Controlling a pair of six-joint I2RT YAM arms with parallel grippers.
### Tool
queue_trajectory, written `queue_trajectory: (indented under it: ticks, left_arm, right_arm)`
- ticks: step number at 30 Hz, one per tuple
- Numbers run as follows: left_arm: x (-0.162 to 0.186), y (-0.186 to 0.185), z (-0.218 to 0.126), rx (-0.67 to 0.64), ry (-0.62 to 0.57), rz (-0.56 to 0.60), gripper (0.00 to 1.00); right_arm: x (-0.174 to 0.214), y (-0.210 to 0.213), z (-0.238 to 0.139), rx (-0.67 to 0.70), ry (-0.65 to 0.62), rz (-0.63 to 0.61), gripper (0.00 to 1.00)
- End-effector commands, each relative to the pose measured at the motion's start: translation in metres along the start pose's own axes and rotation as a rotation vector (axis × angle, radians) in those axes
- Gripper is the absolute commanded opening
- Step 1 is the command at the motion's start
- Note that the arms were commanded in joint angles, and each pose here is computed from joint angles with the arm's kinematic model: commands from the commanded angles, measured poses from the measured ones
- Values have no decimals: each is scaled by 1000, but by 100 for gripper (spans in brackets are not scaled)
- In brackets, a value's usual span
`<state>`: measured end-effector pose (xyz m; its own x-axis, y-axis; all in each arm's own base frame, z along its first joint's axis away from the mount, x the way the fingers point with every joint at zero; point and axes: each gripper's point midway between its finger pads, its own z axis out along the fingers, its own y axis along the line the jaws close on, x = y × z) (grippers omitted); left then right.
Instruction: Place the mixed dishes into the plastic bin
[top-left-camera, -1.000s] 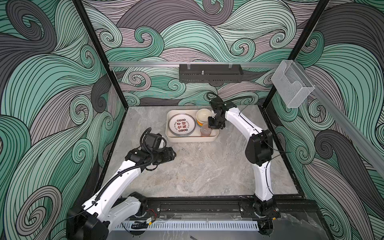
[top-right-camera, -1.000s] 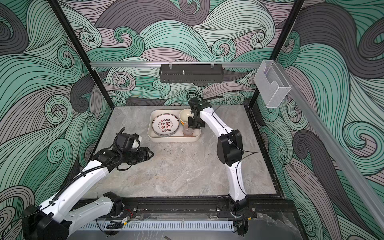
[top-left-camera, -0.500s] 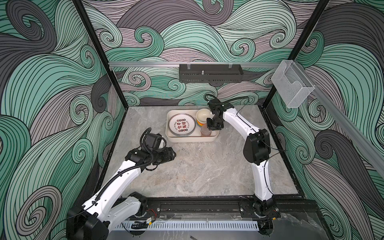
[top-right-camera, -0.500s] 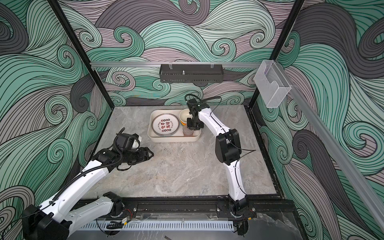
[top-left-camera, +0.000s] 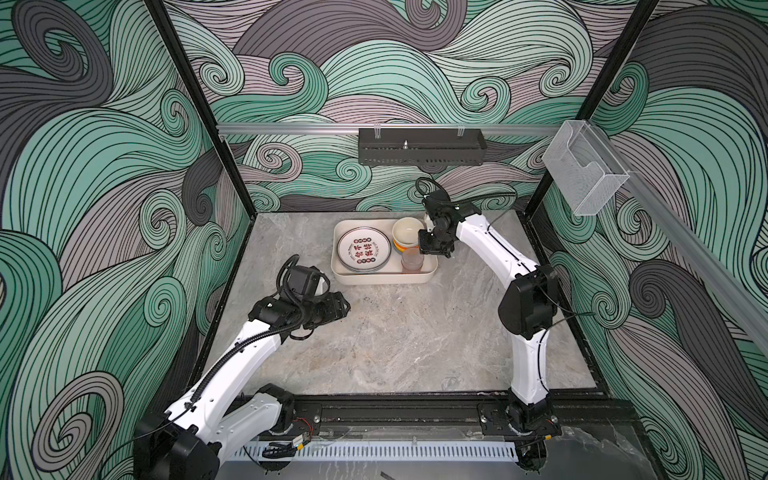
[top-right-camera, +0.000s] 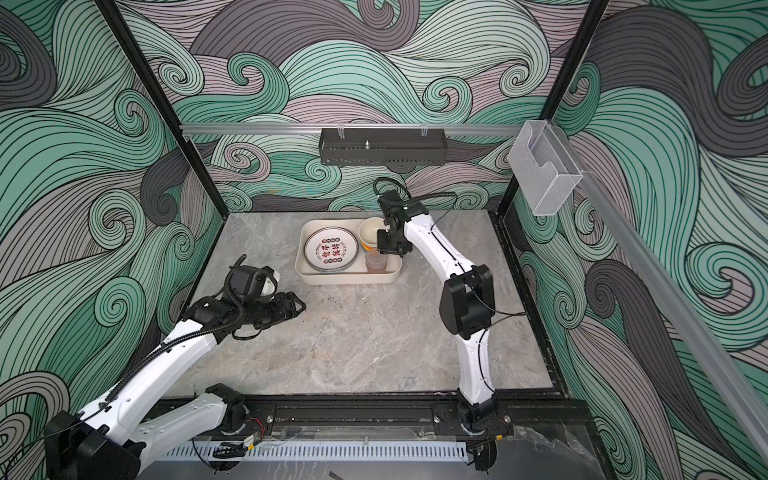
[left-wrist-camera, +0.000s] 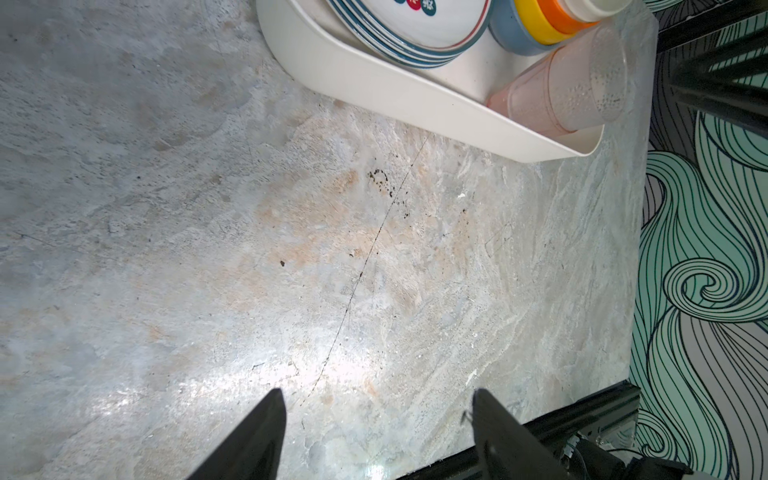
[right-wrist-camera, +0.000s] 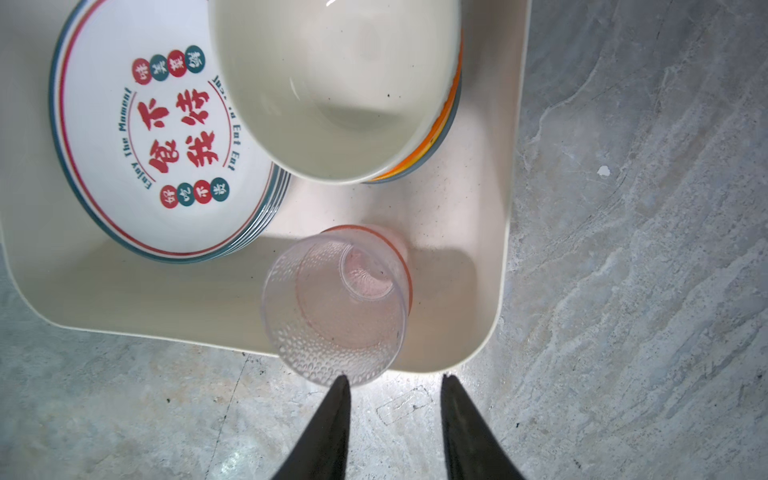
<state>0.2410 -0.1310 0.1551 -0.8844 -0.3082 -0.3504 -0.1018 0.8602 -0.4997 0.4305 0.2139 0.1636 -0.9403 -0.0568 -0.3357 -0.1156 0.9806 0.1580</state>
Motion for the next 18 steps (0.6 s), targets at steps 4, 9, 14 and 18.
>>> queue_trajectory:
  ticks: [4,9,14,18]
  left_arm:
    - [-34,-9,-12,-3,-65,17,76]
    - [-60,-7,-20,-52,-124,39,89]
    - [-88,-2,-33,-117,-205,60,97]
    - [-114,5,-51,-178,-334,88,99]
  right_arm:
    - [4,4,-27,-53,-102,-38,59]
    - [8,0,-44,-70,-194,-51,75]
    - [12,-11,-59,-60,-285,-46,99]
    - [11,-29,-75,-17,-371,-28,99]
